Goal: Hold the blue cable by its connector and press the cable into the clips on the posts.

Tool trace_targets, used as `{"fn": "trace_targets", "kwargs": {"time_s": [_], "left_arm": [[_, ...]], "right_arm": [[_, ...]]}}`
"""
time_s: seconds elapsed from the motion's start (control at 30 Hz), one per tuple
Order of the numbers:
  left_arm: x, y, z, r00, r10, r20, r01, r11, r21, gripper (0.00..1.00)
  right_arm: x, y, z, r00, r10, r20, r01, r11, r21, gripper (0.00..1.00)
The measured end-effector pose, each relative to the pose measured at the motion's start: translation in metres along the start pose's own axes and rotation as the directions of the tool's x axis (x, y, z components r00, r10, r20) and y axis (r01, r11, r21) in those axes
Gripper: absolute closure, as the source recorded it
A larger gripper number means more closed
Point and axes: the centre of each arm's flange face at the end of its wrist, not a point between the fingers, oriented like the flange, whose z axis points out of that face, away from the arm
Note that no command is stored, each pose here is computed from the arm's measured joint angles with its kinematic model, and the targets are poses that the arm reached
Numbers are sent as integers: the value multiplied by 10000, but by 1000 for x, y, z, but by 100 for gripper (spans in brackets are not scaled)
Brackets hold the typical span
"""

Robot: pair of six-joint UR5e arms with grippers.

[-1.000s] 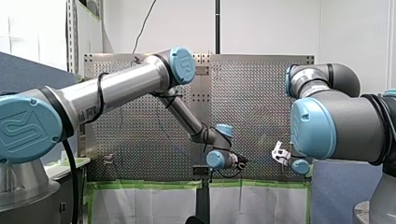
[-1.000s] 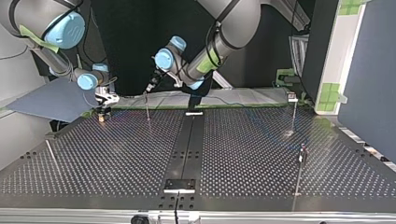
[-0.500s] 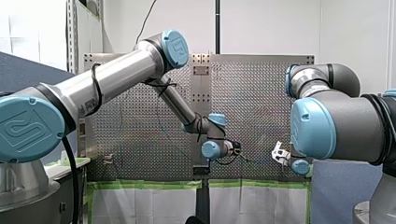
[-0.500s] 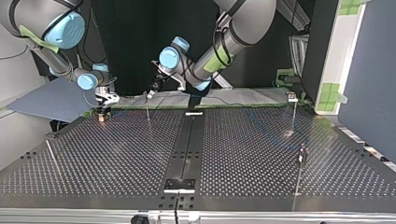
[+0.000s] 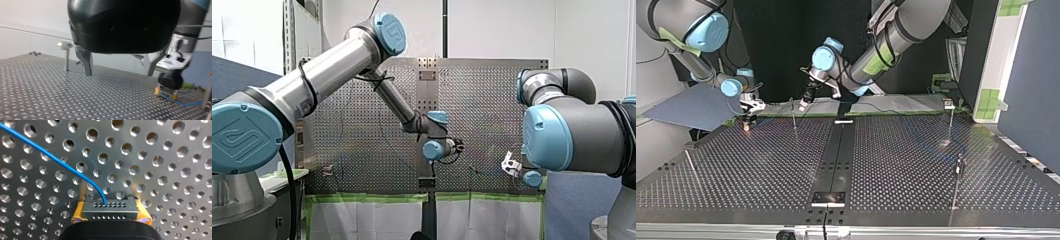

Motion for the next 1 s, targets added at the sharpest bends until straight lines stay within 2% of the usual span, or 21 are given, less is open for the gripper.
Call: {"fn": "trace_targets", "kwargs": {"time_s": [0.13, 0.3, 0.57, 0.7, 1.0], "left_arm": [[-10, 2, -9, 9994, -315, -124, 316, 9995, 67, 0], [-22, 4, -25, 9961, -754, -461, 753, 9972, -38, 0], [-44, 5, -49, 9875, -1477, -542, 1471, 9890, -160, 0], [-54, 6, -60, 9853, -1622, -541, 1615, 9867, -178, 0], [-73, 4, -86, 9847, -1655, -542, 1647, 9862, -180, 0]], "right_arm": [[-2, -4, 0, 10000, -1, 20, 1, 10000, 45, 100], [-3, -7, 0, 10000, 7, 41, -7, 10000, 94, 100], [-5, -10, 0, 10000, -1, 58, 0, 9999, 138, 100], [-5, -11, 0, 10000, -2, 65, 1, 9999, 151, 100], [-6, -13, 0, 10000, -2, 75, 1, 9999, 171, 100]]}}
